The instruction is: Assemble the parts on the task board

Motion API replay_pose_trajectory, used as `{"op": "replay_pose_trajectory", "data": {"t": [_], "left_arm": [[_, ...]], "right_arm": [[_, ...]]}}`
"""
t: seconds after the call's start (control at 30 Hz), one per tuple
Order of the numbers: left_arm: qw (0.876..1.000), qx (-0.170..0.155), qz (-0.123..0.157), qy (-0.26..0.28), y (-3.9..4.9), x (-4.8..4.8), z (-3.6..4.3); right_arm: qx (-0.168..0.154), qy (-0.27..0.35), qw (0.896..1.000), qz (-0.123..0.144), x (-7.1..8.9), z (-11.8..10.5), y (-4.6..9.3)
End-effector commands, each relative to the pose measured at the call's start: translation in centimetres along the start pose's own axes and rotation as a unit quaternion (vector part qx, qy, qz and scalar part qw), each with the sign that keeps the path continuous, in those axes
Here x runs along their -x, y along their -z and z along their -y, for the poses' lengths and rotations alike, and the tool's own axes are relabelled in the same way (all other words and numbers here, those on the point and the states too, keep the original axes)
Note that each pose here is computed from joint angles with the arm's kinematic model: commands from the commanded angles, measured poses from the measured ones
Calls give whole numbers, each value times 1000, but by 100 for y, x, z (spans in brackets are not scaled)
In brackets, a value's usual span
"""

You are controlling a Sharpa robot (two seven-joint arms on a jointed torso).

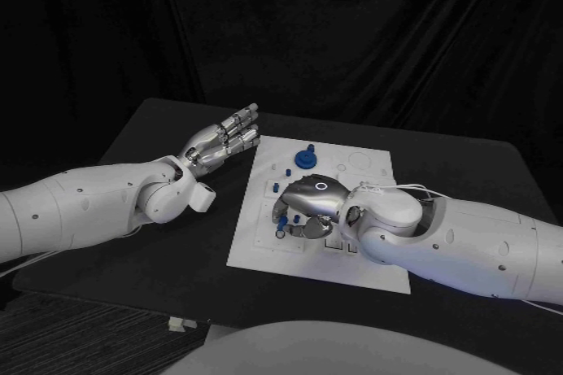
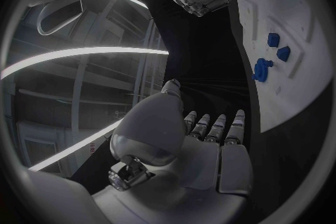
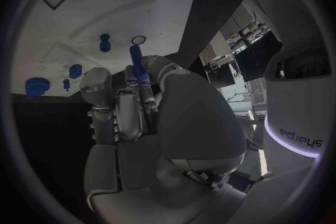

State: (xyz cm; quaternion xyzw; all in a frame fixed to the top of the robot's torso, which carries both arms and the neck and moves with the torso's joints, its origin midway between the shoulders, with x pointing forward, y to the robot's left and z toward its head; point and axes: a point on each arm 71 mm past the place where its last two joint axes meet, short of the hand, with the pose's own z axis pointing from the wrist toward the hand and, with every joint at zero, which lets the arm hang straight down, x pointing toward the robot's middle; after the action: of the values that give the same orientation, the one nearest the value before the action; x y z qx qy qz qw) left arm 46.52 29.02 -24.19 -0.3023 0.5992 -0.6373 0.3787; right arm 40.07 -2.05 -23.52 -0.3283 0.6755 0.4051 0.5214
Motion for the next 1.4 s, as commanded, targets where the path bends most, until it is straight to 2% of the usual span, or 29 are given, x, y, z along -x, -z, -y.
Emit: {"op": "replay_pose_trajectory", "data": {"t": [0.03, 0.5, 1.07, 1.4], "left_arm": [[997, -80, -5, 8, 3, -17, 112], [997, -77, -6, 9, -1, -19, 106], [997, -76, -8, 11, -7, -26, 101], [997, -74, -10, 12, -8, -27, 96]], "right_arm": [[2, 3, 1000, -9, -40, -12, -4], [4, -4, 1000, -16, -112, -58, -9], [-12, -6, 999, -33, -178, -20, -23], [-7, 21, 999, -40, -193, -33, -22]]}}
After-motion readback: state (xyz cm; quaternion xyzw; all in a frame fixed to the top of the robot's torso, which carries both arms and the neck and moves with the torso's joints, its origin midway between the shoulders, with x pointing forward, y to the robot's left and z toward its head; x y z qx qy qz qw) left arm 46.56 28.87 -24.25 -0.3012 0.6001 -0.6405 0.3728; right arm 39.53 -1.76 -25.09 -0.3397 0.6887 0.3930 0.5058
